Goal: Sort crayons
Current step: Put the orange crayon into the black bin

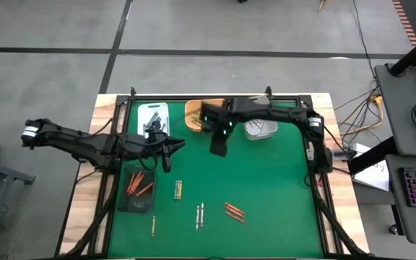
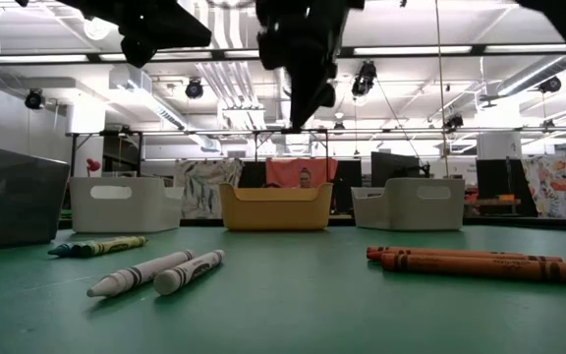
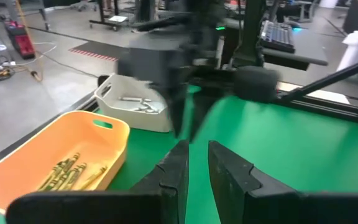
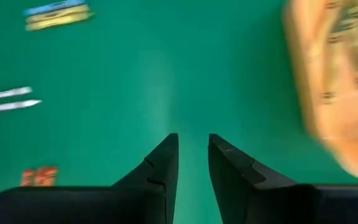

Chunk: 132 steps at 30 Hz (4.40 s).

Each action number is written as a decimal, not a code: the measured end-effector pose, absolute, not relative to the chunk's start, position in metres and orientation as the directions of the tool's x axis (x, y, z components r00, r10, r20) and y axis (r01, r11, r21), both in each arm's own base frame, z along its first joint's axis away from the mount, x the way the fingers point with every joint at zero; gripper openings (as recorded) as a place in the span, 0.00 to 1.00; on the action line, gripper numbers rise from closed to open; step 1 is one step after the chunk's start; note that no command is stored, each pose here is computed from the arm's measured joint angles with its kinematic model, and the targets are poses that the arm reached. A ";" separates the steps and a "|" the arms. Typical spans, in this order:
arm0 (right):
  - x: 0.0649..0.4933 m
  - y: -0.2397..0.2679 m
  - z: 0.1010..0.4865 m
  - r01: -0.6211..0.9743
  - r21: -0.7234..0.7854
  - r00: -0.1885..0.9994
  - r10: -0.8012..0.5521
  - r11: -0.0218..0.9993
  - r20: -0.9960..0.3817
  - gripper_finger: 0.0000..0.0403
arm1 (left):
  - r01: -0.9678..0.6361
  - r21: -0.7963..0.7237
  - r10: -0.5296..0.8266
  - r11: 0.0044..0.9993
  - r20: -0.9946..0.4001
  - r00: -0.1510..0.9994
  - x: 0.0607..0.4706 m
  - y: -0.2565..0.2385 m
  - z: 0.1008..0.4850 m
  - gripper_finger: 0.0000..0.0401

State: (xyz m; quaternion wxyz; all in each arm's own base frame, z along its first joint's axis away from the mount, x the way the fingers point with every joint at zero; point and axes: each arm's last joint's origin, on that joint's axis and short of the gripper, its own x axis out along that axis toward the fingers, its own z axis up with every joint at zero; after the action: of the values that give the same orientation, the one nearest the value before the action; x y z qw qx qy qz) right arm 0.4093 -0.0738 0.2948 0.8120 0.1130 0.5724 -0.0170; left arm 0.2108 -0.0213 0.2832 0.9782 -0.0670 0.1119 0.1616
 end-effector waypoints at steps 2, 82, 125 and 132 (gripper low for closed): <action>0.408 -0.051 0.295 0.149 0.177 0.336 0.119 0.973 -0.935 0.18 | -0.318 -0.096 0.288 0.943 -0.240 0.927 0.211 -0.024 0.283 0.11; 0.340 0.170 0.154 0.473 0.156 0.303 0.006 0.867 -0.953 0.28 | -0.162 -0.100 0.142 0.982 -0.184 0.973 0.206 -0.056 0.289 0.11; 0.326 0.137 0.159 0.261 -0.065 0.375 -0.163 0.963 -0.913 0.03 | -0.136 -0.127 0.120 0.982 -0.126 0.985 0.205 -0.060 0.280 0.11; 0.307 0.118 0.197 0.268 -0.090 0.577 -0.234 0.959 -0.782 0.02 | -0.131 -0.131 0.119 0.983 -0.098 0.988 0.207 -0.060 0.282 0.11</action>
State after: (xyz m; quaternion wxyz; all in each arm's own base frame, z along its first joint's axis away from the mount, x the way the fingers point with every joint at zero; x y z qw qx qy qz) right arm 0.3073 0.1183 0.1974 0.8877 0.0192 0.4376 -0.1415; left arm 0.2068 -0.0604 0.2817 0.9946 -0.0689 0.0448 0.0627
